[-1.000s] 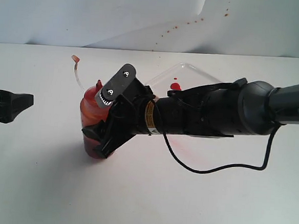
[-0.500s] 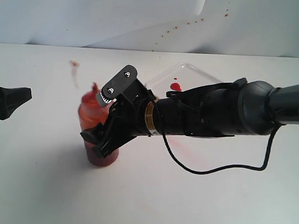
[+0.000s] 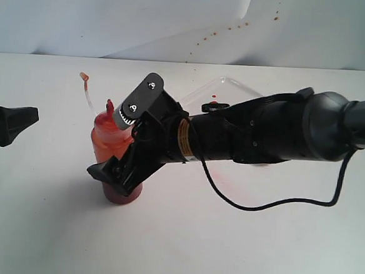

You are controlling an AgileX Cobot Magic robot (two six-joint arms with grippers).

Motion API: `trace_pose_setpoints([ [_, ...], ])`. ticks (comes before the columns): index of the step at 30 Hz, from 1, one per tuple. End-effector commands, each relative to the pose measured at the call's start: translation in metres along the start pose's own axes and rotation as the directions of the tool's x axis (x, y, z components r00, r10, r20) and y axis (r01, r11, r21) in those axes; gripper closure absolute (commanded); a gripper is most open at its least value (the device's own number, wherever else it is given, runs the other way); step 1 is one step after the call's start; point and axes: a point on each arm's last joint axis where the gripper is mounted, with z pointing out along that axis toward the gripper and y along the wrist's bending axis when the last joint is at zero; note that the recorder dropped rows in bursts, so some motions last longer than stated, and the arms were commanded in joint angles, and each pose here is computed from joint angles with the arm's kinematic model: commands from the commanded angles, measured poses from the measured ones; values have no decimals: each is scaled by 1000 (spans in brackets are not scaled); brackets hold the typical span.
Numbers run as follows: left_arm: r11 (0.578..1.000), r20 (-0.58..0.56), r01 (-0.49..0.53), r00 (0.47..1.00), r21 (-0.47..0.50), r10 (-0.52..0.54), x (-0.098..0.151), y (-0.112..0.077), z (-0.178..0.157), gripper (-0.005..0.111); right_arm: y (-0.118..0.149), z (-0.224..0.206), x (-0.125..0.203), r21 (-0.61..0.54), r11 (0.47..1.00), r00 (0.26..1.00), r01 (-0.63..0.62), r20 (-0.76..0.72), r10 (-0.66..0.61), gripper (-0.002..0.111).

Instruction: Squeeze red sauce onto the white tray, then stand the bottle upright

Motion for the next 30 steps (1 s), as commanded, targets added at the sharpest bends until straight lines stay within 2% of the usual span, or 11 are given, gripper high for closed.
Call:
trace_pose_setpoints([
  [1,1000,25,4,1000,15,-4,-2,-2,-2,7,7,-21,-18,-29,999,1000,24,-6,-25,9],
  [4,1000,24,1,1000,19,-1,-2,-3,-2,7,11,-36,-28,-40,997,997,61,-40,-62,9],
  [8,1000,29,5,1000,24,-6,-2,-3,-2,7,17,-61,-45,-24,1000,1000,11,2,-11,13],
  [12,996,83,1,996,90,-9,-7,-9,-2,7,22,-83,-57,5,999,998,36,49,-36,25],
  [15,993,102,-5,995,120,-7,-9,-12,-3,7,23,-102,-67,69,996,995,51,86,-57,43],
  [20,990,116,-7,993,137,-9,-10,-13,-3,7,17,-132,-69,272,961,992,40,102,-70,84],
  [23,981,150,-18,989,196,-12,-13,-19,-5,7,8,-151,-58,461,887,995,11,78,-54,108],
  [24,975,161,-27,987,219,-9,-14,-21,-5,7,5,-158,-54,523,853,996,3,72,-48,108],
  [25,967,183,-35,983,252,-12,-16,-24,-6,7,0,-166,-47,613,790,998,-23,61,-18,108],
  [28,946,232,-54,973,321,-23,-20,-30,-9,7,-7,-186,-29,758,649,998,-66,44,49,108],
  [30,931,234,-75,972,357,-12,-20,-34,-10,7,-8,-195,-19,803,591,996,-76,39,74,108],
])
